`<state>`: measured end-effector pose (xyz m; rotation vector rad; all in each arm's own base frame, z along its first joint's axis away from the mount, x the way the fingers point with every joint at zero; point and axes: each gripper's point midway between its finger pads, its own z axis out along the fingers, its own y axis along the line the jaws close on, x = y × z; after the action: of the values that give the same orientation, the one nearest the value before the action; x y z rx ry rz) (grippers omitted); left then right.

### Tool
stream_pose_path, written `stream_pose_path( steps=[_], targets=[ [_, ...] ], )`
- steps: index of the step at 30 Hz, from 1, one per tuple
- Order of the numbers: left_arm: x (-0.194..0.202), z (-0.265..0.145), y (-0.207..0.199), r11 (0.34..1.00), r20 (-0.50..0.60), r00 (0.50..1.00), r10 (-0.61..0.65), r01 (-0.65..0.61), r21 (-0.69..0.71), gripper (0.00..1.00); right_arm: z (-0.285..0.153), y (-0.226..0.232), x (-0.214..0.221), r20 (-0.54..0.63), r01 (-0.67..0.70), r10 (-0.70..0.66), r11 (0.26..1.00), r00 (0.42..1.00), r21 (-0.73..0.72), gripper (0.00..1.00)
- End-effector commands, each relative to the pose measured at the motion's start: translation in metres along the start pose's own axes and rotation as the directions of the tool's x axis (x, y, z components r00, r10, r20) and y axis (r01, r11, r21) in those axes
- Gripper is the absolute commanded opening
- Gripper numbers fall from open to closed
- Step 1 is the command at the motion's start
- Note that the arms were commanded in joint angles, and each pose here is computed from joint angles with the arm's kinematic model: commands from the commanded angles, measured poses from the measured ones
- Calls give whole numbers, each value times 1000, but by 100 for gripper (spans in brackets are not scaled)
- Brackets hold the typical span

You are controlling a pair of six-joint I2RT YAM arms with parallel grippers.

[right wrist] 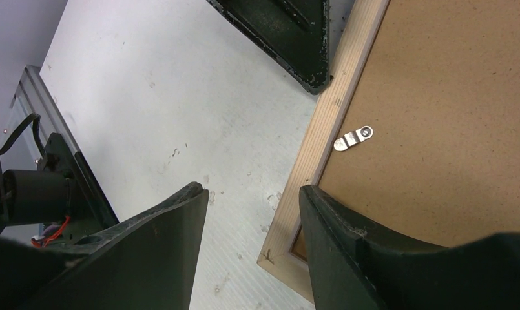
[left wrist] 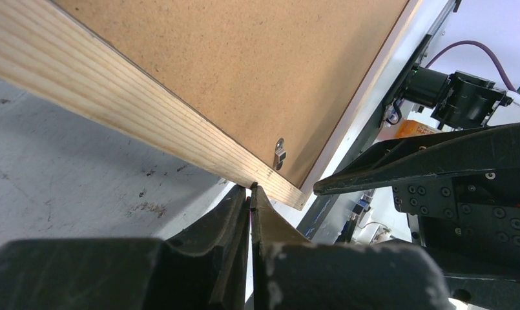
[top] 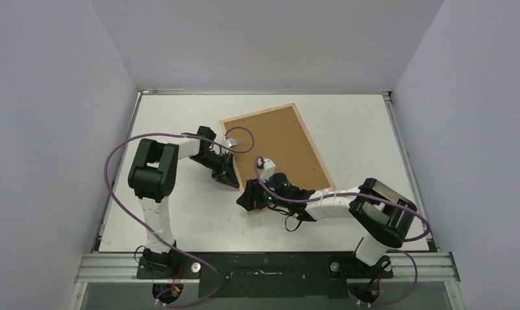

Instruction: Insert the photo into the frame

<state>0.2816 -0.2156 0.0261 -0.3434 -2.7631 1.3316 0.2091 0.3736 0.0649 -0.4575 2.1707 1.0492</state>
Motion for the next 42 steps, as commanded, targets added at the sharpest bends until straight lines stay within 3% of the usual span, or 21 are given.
stream_pose_path(
  steps=[1, 14, 32, 42],
  targets=[
    [-21, 2, 6, 997, 47, 996, 76, -75, -30, 3, 4, -8, -7, 38, 5, -6, 1000, 999, 21, 55],
    [-22, 6, 4, 997, 37, 996, 76, -75, -25, 2, 18, -20, 2, 30, -20, 19, 999, 999, 26, 54],
    [-19, 11, 4, 996, 13, 996, 83, -83, -19, 0, 47, -21, -18, 77, -39, 38, 999, 996, 6, 52],
    [-20, 8, 4, 996, 14, 996, 85, -85, -21, 0, 10, -13, -23, 89, -7, 7, 1000, 996, 4, 54]
  ],
)
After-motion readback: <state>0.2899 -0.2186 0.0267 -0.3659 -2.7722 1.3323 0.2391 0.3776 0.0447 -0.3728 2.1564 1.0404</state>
